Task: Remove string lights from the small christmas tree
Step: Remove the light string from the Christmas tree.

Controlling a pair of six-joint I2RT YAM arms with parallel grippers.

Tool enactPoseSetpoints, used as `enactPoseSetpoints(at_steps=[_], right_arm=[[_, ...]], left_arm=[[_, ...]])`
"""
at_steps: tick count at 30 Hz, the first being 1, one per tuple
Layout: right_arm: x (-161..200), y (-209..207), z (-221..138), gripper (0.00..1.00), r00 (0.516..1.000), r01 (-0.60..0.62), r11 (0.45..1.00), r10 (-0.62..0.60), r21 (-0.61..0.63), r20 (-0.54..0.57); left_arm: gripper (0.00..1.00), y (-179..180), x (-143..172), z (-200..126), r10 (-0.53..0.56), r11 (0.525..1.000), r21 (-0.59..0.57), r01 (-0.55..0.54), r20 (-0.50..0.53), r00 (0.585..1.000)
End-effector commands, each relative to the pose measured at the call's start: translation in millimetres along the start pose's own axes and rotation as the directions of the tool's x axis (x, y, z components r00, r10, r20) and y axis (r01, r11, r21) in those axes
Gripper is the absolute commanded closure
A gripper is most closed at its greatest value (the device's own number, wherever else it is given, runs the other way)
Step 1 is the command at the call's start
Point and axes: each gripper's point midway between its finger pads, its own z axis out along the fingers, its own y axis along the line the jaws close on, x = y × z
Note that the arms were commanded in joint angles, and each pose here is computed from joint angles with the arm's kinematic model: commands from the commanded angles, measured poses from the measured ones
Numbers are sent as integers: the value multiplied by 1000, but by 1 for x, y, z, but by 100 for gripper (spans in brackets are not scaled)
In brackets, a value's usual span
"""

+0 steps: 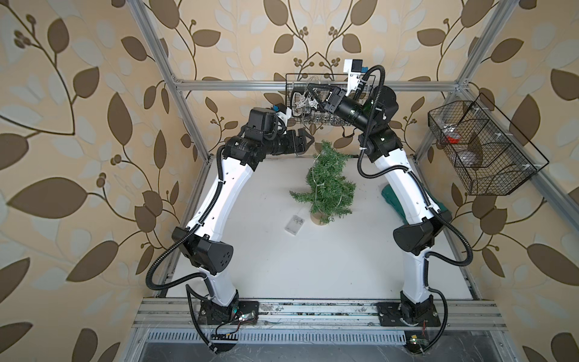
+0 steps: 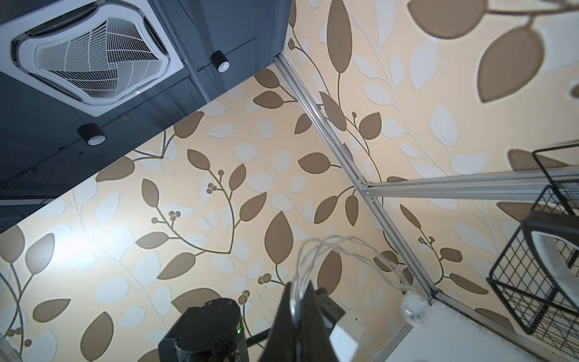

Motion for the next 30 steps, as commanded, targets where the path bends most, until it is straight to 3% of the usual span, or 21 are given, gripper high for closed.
enactPoseSetpoints(at_steps=[1,8,13,22,30], right_arm=[[-13,35,-10,100,998,61,996,-61,-63,10],[-25,32,-23,100,997,79,996,-78,-37,14],[-36,25,-31,100,996,88,996,-88,-15,25],[-43,8,-37,100,994,98,995,-100,31,41],[-37,-5,-32,100,996,83,996,-85,37,37]], left_arm=[[15,1,-27,7,-11,1000,27,8,87,996],[27,5,-31,36,-89,993,89,81,86,992],[25,-3,-25,45,-144,976,170,133,51,988],[22,17,-10,21,-133,988,84,129,52,990],[23,1,-10,11,-65,980,197,39,130,989]])
